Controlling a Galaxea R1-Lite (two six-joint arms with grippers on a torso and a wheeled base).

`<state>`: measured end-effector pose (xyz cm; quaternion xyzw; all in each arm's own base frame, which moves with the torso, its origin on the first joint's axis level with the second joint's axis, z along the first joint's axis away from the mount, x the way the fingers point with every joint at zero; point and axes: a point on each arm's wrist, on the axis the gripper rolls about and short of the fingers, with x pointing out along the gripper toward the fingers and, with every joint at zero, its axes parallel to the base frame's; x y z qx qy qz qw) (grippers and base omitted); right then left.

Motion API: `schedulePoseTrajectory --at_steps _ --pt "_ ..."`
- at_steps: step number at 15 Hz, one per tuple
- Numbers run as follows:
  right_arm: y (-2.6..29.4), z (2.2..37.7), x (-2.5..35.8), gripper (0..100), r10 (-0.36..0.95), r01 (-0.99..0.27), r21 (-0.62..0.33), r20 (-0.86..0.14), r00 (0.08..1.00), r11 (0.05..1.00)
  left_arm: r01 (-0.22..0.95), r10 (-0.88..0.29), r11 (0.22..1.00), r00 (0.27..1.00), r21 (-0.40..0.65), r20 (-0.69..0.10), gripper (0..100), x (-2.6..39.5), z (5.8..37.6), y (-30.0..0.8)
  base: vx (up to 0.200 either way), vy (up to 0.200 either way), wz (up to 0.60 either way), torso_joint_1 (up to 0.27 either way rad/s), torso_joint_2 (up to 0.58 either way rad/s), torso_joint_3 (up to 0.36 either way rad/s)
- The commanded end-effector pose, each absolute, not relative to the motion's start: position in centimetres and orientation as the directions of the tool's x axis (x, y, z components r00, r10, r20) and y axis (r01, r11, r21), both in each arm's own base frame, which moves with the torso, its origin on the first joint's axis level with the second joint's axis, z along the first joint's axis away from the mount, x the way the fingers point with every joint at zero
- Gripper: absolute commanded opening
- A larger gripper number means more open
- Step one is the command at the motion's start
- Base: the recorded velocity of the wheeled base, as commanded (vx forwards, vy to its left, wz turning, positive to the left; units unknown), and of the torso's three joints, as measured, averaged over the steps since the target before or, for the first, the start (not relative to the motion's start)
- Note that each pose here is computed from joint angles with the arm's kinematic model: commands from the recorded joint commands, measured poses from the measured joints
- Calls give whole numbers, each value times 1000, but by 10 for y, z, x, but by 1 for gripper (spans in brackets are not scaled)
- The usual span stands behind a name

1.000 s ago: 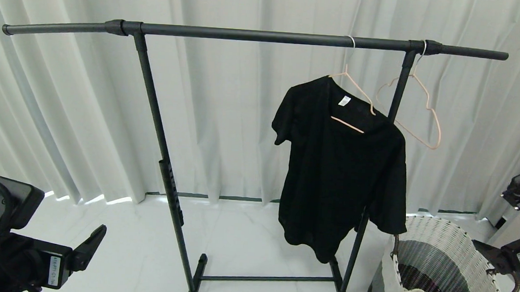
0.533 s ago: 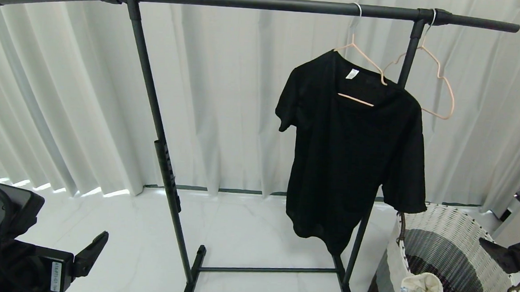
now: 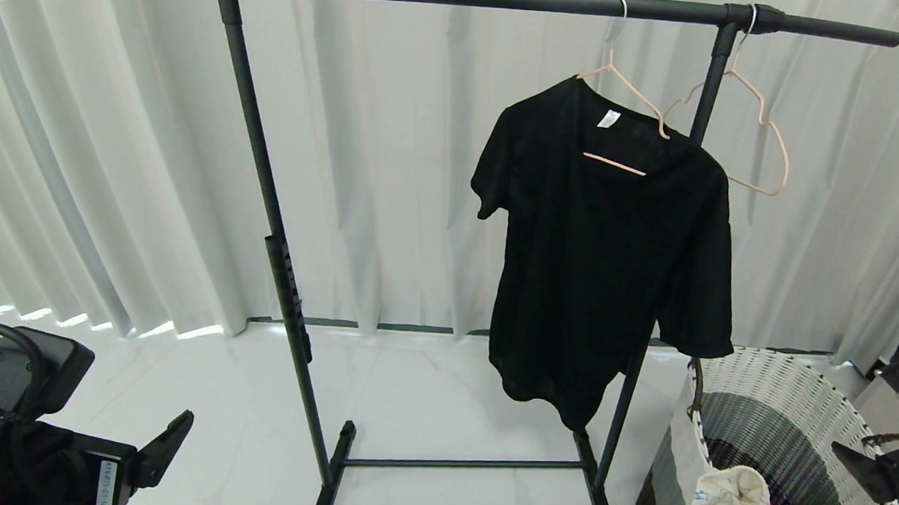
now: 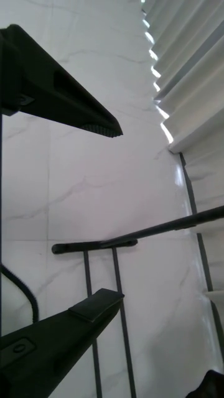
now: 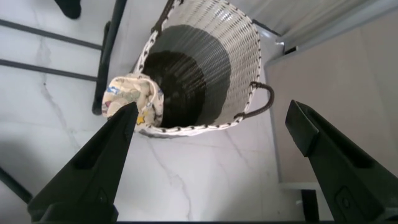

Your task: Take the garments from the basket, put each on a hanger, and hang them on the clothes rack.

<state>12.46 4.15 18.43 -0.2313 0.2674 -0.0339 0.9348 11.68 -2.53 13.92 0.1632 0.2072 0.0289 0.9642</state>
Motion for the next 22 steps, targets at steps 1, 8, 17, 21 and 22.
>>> schedulePoseTrajectory --at_steps 1,8,17,21,22 --pt "41 180 124 100 -191 -67 -456 -497 846 887 17 120 944 912 328 -393 100 118 139 -26 0 0 0 0 0 0" --pt "42 179 121 100 -136 -124 -445 -508 851 887 58 74 948 916 313 -393 100 118 141 -28 0 -200 0 1 0 5" --pt "40 153 121 100 -89 -252 -441 -620 780 861 61 69 950 914 306 -399 100 123 142 -29 111 0 0 2 0 3" --pt "45 118 137 100 13 -344 -279 -760 650 897 51 80 951 911 305 -404 100 124 141 -28 0 0 0 0 0 0" --pt "47 109 142 100 9 -347 -266 -782 623 900 42 90 951 910 306 -405 100 125 142 -27 0 0 0 0 0 0"
